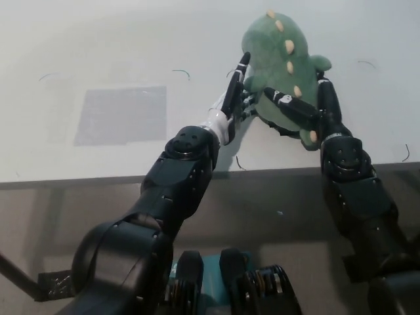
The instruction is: Use both hands to pick up a dinasour on the right side and move it to the left side
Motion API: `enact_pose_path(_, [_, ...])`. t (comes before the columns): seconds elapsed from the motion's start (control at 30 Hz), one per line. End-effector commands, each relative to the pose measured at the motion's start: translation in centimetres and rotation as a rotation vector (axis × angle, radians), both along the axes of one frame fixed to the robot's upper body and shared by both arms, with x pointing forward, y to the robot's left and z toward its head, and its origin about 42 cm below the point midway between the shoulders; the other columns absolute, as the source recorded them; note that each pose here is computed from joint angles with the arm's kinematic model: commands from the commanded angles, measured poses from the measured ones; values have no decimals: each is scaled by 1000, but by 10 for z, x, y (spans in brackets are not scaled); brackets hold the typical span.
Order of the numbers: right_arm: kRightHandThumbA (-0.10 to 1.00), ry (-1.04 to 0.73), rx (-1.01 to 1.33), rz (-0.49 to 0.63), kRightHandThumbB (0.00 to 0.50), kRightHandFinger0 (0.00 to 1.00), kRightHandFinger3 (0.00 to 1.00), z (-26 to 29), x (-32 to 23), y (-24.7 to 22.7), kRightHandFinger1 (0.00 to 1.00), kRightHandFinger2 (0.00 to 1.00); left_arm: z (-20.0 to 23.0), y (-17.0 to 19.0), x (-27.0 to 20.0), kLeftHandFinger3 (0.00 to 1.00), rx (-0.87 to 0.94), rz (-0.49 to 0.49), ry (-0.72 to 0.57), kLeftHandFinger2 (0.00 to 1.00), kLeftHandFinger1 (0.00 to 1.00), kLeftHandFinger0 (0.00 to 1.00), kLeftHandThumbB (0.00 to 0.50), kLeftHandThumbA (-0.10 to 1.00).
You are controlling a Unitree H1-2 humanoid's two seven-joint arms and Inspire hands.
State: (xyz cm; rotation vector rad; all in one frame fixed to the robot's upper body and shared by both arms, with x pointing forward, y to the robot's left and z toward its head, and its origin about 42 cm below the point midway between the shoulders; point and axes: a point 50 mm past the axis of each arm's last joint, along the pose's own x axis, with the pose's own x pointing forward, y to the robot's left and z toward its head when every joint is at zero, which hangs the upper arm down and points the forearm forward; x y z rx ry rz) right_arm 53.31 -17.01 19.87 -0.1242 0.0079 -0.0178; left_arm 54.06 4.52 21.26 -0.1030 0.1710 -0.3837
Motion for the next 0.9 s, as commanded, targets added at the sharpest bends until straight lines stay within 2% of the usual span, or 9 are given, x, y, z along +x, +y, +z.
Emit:
enact_pose_path(0.0, [1000, -98, 0, 112, 242, 1000, 1000, 40, 11, 33, 1000, 1000, 39, -45, -2, 1000, -52, -114, -89, 1000, 1000, 1000, 246, 1000])
enact_pose_path(0.2, [1000, -115, -7, 142, 207, 1000, 1000, 44, 9, 48, 1000, 1000, 40, -32, 1, 1000, -39, -68, -124, 1000, 1000, 1000, 221, 1000])
enact_pose_path(0.3, [1000, -132, -10, 154, 255, 1000, 1000, 46, 8, 54, 1000, 1000, 41, -26, 2, 1000, -56, -62, -147, 1000, 1000, 1000, 174, 1000])
enact_pose_path(0.33, [1000, -142, -26, 167, 250, 1000, 1000, 50, 8, 61, 1000, 1000, 42, -20, 4, 1000, -68, -52, -154, 1000, 1000, 1000, 171, 1000])
enact_pose_path(0.53, [1000, -148, -46, 174, 263, 1000, 1000, 59, 7, 71, 1000, 1000, 45, -12, 5, 1000, -98, -40, -167, 1000, 1000, 1000, 183, 1000])
enact_pose_path(0.57, [1000, -155, -42, 195, 250, 1000, 1000, 60, 5, 77, 1000, 1000, 43, -5, 4, 1000, -121, -36, -172, 1000, 1000, 1000, 201, 1000])
enact_pose_path(0.67, [1000, -156, -43, 215, 240, 1000, 1000, 58, 2, 84, 1000, 1000, 40, 2, 2, 1000, -145, -24, -177, 1000, 1000, 1000, 193, 1000])
enact_pose_path(0.73, [1000, -159, -53, 234, 214, 1000, 1000, 57, 0, 94, 1000, 1000, 37, 12, 1, 1000, -131, -2, -184, 1000, 1000, 1000, 226, 1000])
enact_pose_path(0.87, [1000, -170, -48, 256, 161, 1000, 1000, 53, -5, 101, 1000, 1000, 30, 18, -3, 1000, -121, 16, -179, 1000, 1000, 1000, 247, 1000])
